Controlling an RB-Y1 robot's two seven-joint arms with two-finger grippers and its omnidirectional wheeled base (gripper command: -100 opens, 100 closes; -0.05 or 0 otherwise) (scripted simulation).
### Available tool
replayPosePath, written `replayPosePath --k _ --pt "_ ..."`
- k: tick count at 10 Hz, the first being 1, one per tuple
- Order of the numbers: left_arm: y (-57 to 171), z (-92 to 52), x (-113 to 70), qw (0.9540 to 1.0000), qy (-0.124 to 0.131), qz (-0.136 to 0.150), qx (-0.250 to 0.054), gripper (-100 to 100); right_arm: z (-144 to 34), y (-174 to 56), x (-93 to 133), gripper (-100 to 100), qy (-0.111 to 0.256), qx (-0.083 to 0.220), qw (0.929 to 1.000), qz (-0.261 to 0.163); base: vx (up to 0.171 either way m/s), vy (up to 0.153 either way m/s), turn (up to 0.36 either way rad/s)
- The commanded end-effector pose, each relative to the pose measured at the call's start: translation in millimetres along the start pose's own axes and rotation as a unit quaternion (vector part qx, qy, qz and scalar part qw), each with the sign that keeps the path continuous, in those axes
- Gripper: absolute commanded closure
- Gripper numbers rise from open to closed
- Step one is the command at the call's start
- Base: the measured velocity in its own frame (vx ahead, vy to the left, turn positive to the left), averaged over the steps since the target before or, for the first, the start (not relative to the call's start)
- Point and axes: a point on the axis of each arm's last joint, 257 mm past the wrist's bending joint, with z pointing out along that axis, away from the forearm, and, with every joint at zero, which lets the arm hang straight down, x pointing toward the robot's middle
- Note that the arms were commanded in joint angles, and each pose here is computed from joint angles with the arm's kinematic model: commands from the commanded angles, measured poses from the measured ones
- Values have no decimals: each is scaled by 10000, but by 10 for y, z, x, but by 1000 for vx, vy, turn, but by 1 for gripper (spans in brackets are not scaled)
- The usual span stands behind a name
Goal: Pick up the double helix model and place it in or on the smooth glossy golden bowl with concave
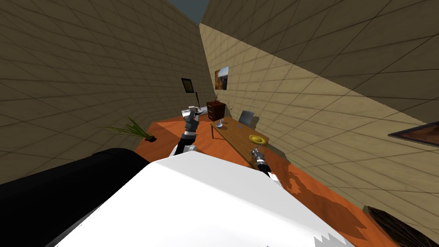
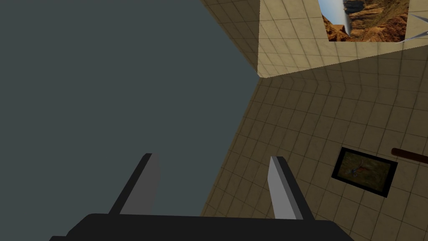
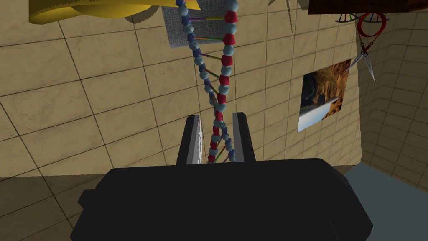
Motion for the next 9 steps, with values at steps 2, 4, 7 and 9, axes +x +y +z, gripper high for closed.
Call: replayPosePath --k 2,4,7,9 --pt "0 0 0 10000 0 0 0 0 -149 -75 29 100 13 55 10000 -41 19 8 51" --pt "0 0 0 10000 0 0 0 0 -258 -132 51 100 16 99 9999 -31 20 9 59" --pt "0 0 0 10000 0 0 0 0 -370 -217 50 100 -23 206 9997 111 22 8 43" --pt "0 0 0 10000 0 0 0 0 -483 -263 76 100 -7 248 9996 137 21 3 50"
